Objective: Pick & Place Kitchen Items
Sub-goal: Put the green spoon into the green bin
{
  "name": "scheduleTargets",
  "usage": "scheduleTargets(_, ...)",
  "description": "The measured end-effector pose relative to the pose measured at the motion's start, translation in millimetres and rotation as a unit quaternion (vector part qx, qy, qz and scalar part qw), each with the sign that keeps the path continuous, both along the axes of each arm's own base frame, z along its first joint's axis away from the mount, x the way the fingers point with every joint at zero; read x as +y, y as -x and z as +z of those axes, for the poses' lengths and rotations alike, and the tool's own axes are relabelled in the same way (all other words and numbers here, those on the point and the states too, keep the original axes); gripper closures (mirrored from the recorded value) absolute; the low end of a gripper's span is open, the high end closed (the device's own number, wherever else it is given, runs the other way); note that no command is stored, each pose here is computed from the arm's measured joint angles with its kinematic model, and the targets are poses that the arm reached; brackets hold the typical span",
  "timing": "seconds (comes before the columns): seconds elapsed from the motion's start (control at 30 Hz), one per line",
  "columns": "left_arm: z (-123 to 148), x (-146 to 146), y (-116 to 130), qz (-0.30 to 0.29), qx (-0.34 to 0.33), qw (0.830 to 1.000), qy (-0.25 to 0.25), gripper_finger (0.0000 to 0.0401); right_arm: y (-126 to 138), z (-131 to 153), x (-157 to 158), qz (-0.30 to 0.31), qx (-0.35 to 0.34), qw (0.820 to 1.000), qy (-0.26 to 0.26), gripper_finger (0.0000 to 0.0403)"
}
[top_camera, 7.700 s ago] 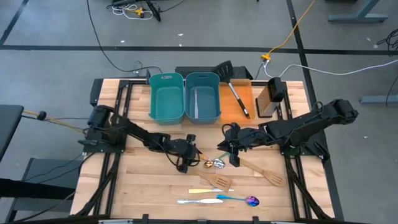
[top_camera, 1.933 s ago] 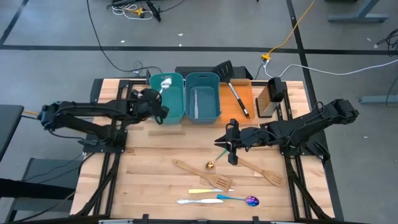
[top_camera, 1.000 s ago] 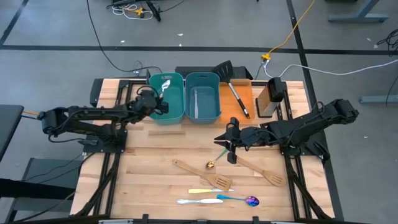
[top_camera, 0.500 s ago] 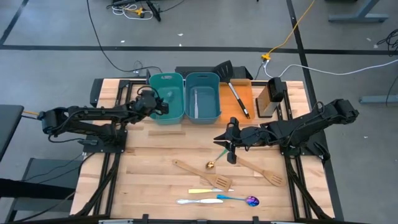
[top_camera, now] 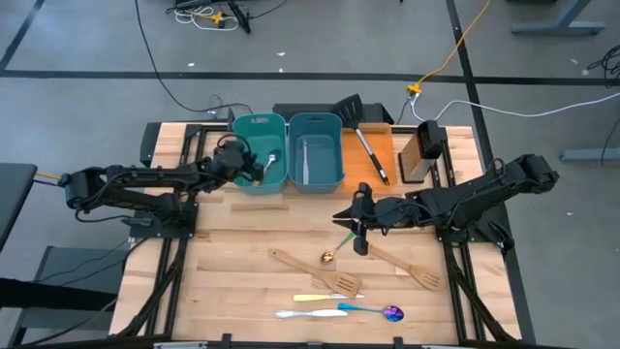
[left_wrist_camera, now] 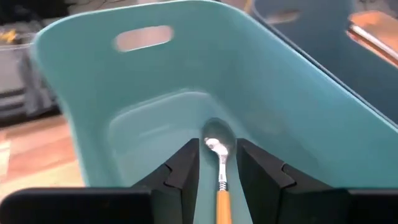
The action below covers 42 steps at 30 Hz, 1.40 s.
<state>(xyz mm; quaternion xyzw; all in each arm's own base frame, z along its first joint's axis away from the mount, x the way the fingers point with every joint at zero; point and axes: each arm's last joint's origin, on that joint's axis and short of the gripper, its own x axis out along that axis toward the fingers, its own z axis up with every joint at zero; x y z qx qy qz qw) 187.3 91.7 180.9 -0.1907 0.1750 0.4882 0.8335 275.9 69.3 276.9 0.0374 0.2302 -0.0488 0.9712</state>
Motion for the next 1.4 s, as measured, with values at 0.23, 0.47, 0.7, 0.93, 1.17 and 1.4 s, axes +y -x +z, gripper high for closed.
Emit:
scheduleTargets(0.23, 10, -1, -9, -0.102, -0.035, 0.994, -0.018, 0.0287, 0, 0, 0, -0.001, 0.000, 1.000, -0.002, 0.0334)
scheduleTargets(0.47, 16, -6, -16, -0.226, -0.065, 0.972, -0.019, 0.0287, 0, -1, 0, -0.004, 0.004, 1.000, -0.007, 0.0334)
scheduleTargets(0.7, 16, -10, -18, -0.305, -0.085, 0.949, 0.008, 0.0287, 1, -1, 0, -0.004, 0.006, 1.000, -0.007, 0.0334)
scheduleTargets(0.93, 22, -24, -25, -0.379, -0.108, 0.919, -0.004, 0.0287, 3, -6, -1, -0.005, 0.035, 0.999, -0.002, 0.0334)
scheduleTargets(1.17, 32, -52, -35, -0.445, -0.150, 0.882, -0.034, 0.0287, 6, -12, -2, -0.012, 0.063, 0.998, -0.005, 0.0334)
scheduleTargets(1.4, 37, -71, -38, -0.474, -0.168, 0.863, -0.044, 0.0287, -7, -36, 4, 0.009, 0.109, 0.994, -0.005, 0.0334)
